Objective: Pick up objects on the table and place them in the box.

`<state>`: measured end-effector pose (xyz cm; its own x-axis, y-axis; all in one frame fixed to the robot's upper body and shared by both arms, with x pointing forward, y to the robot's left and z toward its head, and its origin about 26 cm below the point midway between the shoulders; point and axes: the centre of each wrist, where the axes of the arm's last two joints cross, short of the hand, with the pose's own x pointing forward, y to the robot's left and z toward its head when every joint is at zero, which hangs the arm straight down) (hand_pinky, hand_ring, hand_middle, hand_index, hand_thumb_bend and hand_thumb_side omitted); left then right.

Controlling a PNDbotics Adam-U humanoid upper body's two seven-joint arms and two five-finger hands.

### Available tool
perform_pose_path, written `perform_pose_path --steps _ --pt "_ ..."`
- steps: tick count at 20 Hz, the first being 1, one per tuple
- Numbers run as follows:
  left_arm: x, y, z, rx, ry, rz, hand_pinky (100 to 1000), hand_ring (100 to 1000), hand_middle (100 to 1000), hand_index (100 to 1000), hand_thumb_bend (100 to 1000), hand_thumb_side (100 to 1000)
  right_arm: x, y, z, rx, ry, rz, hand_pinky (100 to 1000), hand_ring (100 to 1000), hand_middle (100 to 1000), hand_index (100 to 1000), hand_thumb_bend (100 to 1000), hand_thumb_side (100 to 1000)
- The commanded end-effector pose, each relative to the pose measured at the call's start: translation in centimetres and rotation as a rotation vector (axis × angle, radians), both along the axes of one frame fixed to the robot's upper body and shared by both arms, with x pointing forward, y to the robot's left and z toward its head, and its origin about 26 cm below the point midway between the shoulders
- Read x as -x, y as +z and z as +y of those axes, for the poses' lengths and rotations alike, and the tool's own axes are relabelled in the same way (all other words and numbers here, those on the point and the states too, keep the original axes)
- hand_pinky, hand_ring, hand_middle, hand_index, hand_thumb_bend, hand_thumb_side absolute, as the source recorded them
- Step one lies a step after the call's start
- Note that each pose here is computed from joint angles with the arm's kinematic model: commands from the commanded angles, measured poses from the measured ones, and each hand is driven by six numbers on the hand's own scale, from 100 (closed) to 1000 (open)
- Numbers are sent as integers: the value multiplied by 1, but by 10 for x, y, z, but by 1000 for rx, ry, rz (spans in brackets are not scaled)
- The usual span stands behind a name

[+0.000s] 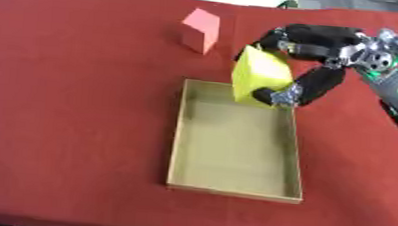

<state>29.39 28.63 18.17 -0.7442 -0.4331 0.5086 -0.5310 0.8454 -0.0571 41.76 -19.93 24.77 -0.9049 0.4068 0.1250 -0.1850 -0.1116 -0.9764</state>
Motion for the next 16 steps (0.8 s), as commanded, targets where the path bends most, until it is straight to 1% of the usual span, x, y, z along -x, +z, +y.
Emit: perform_pose_path --steps 1,2,6,10,13,15,16 --pt "2 7 2 -26 -4 -15 833 701 615 745 100 738 4 8 5 25 35 -37 776 790 651 865 104 668" --pt "2 7 2 -26 -5 -14 833 701 615 744 100 739 4 7 7 41 46 -45 780 793 662 869 125 669" --pt "2 6 1 -24 -7 -12 833 701 615 744 100 739 3 -2 10 84 67 -73 779 791 666 869 123 667" --pt "3 6 1 -24 -10 -8 833 701 615 744 100 740 3 -10 15 101 86 -121 776 784 665 870 111 690" --pt "3 5 0 -25 -12 -7 833 701 615 744 100 740 2 -14 17 110 97 -144 773 780 664 872 100 715" --pt "2 6 0 -26 -14 -8 833 701 615 744 100 740 1 -18 18 113 106 -141 772 781 664 880 100 749" --pt "2 6 0 -26 -15 -7 833 701 615 744 100 741 0 -20 19 117 111 -132 775 788 676 892 100 792"
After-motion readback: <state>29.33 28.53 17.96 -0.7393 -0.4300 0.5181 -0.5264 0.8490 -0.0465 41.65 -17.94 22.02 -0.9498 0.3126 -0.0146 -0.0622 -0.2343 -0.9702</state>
